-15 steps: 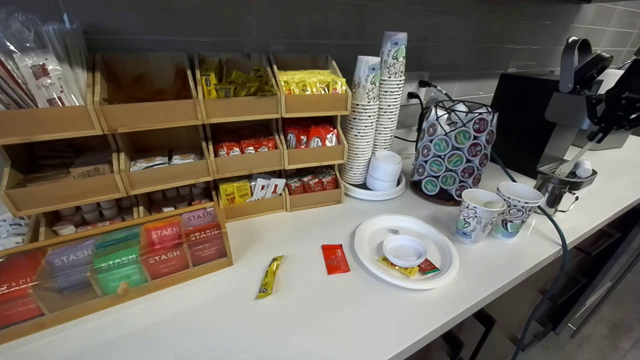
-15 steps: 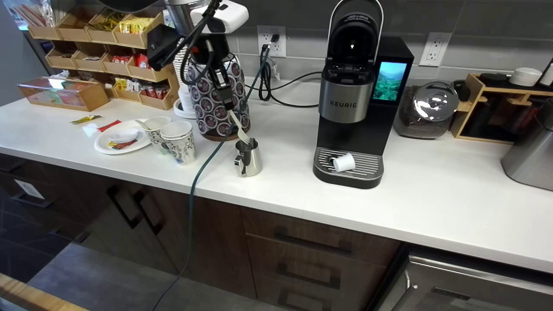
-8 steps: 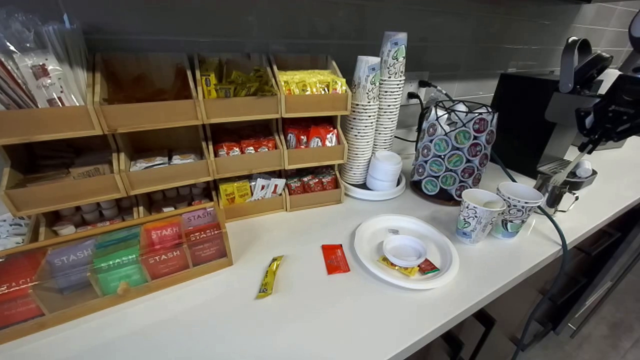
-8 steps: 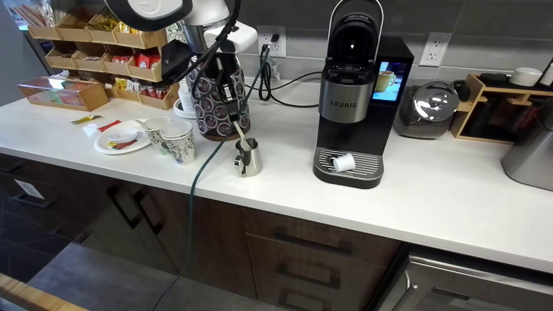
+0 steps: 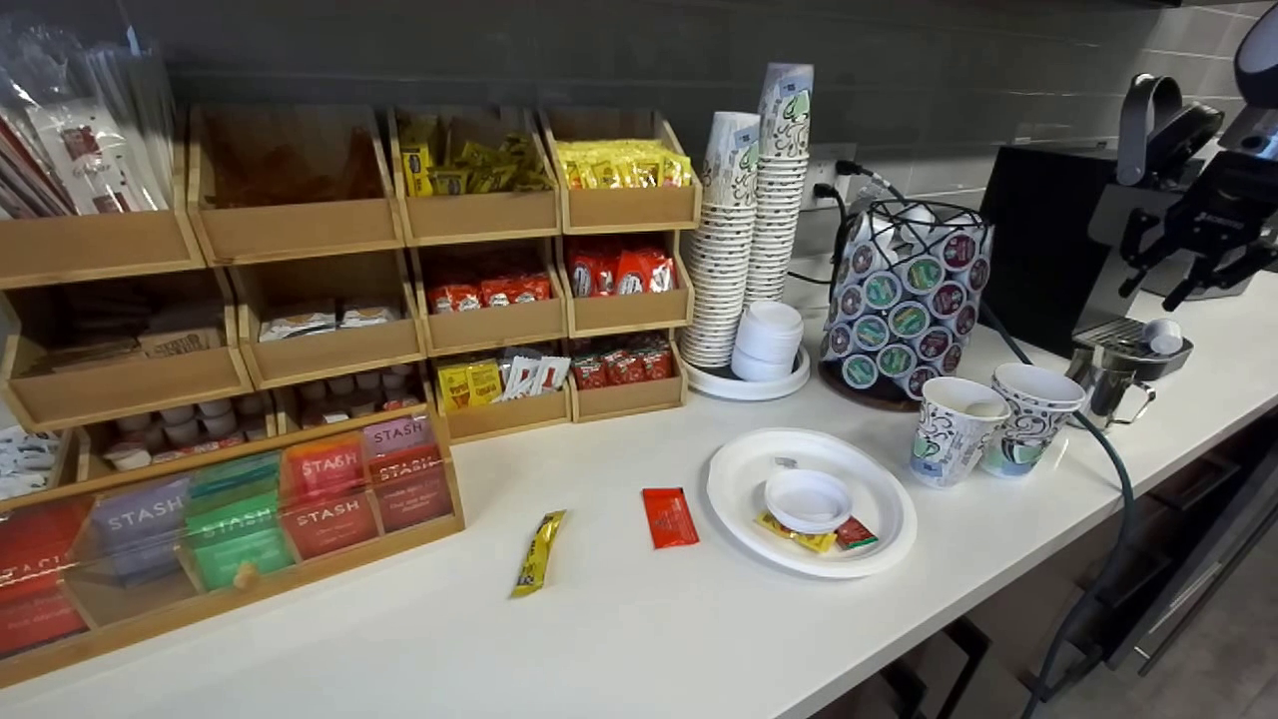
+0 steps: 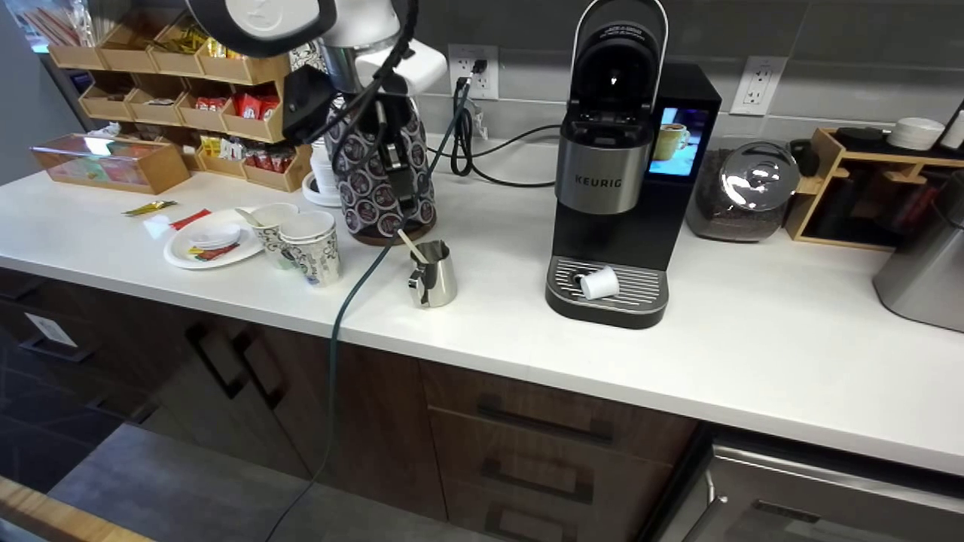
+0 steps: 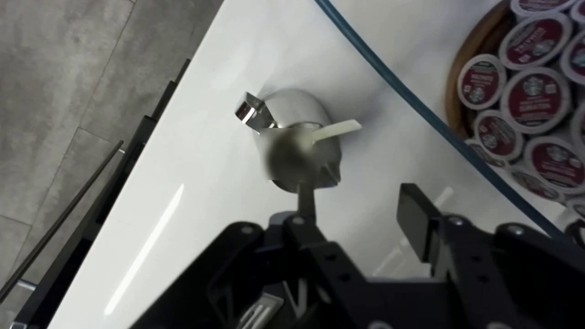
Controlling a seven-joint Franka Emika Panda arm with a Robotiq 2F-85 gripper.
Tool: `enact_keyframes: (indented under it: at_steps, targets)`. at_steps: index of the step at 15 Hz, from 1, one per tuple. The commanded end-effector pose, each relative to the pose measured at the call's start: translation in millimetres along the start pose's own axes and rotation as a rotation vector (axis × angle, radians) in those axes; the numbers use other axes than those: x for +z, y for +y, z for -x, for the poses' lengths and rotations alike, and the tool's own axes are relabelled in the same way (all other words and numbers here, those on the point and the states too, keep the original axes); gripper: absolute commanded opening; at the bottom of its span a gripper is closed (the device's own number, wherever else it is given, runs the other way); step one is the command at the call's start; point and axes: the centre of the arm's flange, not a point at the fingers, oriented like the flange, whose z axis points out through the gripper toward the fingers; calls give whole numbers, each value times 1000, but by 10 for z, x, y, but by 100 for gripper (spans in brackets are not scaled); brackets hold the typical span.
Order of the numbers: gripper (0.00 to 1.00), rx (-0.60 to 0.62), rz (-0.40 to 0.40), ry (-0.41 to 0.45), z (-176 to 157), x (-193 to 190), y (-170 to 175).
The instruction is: Move the fork to the silver cup
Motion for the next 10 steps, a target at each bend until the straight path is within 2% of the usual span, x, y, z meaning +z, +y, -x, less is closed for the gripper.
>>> enact_keyframes:
  at_steps: [1,3,4,8,9,10]
  targets:
    - [81,-40,-45,54,472,-768,-97]
    - [96,-184,-45,-40,866,-880,-134]
    - [99,-235,-42,-61,1078,-864,-122]
    - [100,-467,-36,-117,1854,-956,48]
    - [100,-376,-30,-108,1350,-844,-161]
    - [100,-389,-33,-112,1460,-854,-133]
